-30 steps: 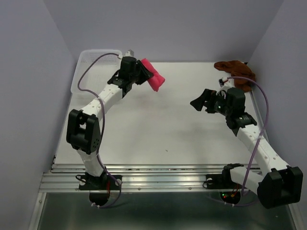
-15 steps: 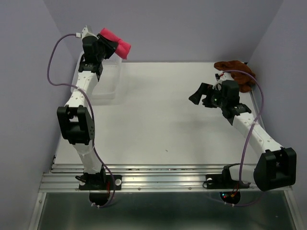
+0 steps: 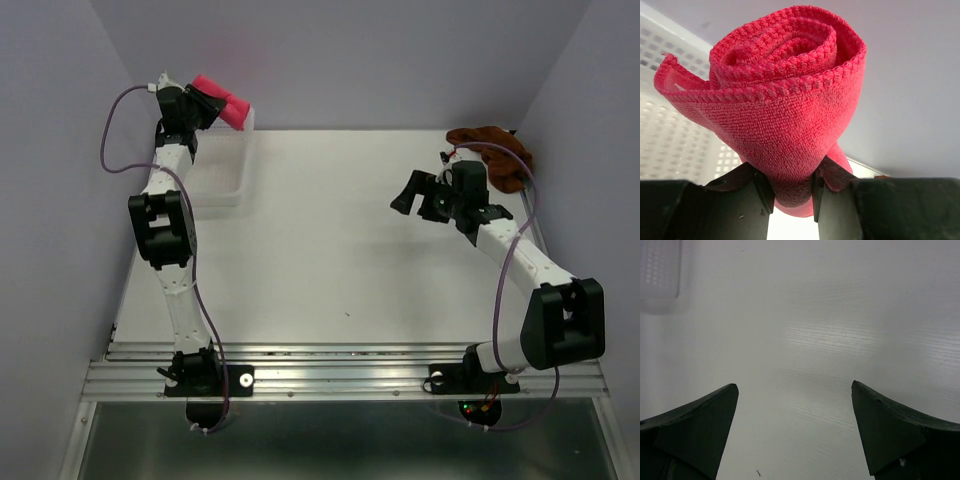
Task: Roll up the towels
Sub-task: Place the rolled towel into the container
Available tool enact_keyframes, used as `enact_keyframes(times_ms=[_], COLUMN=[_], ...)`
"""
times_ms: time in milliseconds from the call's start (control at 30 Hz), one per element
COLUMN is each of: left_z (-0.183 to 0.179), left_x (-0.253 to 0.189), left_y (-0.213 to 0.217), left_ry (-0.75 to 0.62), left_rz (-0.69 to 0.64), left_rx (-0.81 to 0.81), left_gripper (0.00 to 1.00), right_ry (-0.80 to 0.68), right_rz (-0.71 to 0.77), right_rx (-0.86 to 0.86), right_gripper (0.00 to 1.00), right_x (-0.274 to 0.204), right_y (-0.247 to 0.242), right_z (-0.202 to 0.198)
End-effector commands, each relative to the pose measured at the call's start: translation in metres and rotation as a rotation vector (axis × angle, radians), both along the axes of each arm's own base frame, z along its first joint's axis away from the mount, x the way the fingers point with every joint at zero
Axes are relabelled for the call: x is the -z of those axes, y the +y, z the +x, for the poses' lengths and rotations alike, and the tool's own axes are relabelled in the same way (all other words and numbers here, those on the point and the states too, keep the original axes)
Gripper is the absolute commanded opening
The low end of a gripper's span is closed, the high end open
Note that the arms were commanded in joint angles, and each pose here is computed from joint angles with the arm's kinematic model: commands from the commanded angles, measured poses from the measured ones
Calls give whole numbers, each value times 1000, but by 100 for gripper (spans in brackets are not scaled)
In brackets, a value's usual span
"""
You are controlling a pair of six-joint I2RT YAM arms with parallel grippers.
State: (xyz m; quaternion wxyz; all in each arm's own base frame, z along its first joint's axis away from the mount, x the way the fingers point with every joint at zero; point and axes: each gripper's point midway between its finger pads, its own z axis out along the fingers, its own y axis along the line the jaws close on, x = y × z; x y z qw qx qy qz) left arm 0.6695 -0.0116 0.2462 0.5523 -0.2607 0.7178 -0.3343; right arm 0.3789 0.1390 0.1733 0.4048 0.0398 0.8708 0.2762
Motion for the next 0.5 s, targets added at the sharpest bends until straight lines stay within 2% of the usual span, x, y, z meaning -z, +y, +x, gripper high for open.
enact_keyframes(times_ms=[0,467], left_z=[3,28], left_x=[-68,-6], left_y=[8,24], left_ry=[-194,-139], left_rz=[11,-53], left_rx=[12,-19], left_gripper=[0,0], right_ry=[-55,24], right_rz=[-2,23], right_rx=[-4,-42], right_gripper=[100,100], right_x=[-22,-8], right_y=[1,13], right_z=[16,30])
